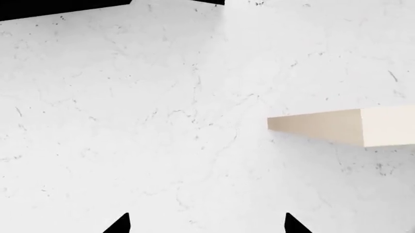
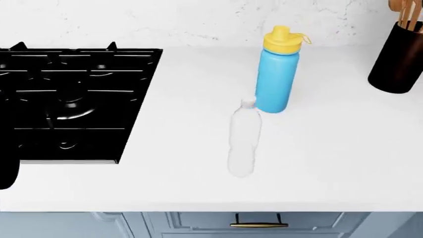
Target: Move the drinks to the dining counter.
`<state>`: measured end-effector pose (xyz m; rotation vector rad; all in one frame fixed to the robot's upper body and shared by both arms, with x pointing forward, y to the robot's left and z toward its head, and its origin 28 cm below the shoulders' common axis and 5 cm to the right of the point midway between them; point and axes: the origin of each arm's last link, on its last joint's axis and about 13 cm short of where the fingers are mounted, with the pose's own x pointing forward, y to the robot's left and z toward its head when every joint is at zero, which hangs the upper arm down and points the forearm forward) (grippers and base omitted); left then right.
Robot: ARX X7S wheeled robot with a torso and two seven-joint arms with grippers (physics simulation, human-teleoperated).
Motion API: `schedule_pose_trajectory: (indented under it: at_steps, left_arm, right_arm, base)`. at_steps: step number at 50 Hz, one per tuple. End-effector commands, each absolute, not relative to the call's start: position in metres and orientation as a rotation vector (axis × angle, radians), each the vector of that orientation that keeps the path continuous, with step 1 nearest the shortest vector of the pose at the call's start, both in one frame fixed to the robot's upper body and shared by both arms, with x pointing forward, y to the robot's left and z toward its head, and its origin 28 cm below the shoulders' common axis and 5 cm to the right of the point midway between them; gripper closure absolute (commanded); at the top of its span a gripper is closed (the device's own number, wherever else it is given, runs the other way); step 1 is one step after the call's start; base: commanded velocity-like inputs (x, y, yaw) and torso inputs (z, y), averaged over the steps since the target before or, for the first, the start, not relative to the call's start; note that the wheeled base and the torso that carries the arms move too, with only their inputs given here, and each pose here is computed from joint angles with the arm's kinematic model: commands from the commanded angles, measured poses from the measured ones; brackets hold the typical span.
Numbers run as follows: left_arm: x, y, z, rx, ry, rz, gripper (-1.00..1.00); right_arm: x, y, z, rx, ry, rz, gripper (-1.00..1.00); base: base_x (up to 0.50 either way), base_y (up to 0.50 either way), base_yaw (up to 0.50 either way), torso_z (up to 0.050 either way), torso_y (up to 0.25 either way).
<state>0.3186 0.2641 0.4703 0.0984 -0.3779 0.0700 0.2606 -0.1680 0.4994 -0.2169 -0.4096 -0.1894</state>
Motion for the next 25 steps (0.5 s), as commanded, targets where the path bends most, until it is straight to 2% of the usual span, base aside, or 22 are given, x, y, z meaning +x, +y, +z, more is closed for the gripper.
schedule_pose_trajectory:
  at_steps: [1, 7, 13, 25]
  left_arm:
    - [0.3195, 0.2663, 0.4677, 0.099, -0.372, 0.071, -1.00]
    - [0.3191, 0.2683, 0.4678, 0.098, -0.372, 0.074, -1.00]
    - [0.3210, 0.2694, 0.4652, 0.099, -0.367, 0.076, -1.00]
    - [0.3216, 0.2718, 0.4620, 0.100, -0.359, 0.082, -1.00]
  right_arm:
    - [0.2627, -0.1660, 0.4992, -0.232, -0.391, -0.176, -1.00]
    - [0.2608, -0.1638, 0.5013, -0.243, -0.401, -0.166, -1.00]
    - [0.2625, -0.1644, 0.5000, -0.260, -0.388, -0.181, -1.00]
    - [0.2668, -0.1656, 0.4946, -0.258, -0.348, -0.187, -1.00]
  base:
    - [0.16, -0.40, 0.00, 0.000, 0.000]
    - [0.17, -0.25, 0.00, 0.000, 0.000]
    - [0.46, -0.21, 0.00, 0.000, 0.000]
    - [0.00, 0.00, 0.00, 0.000, 0.001]
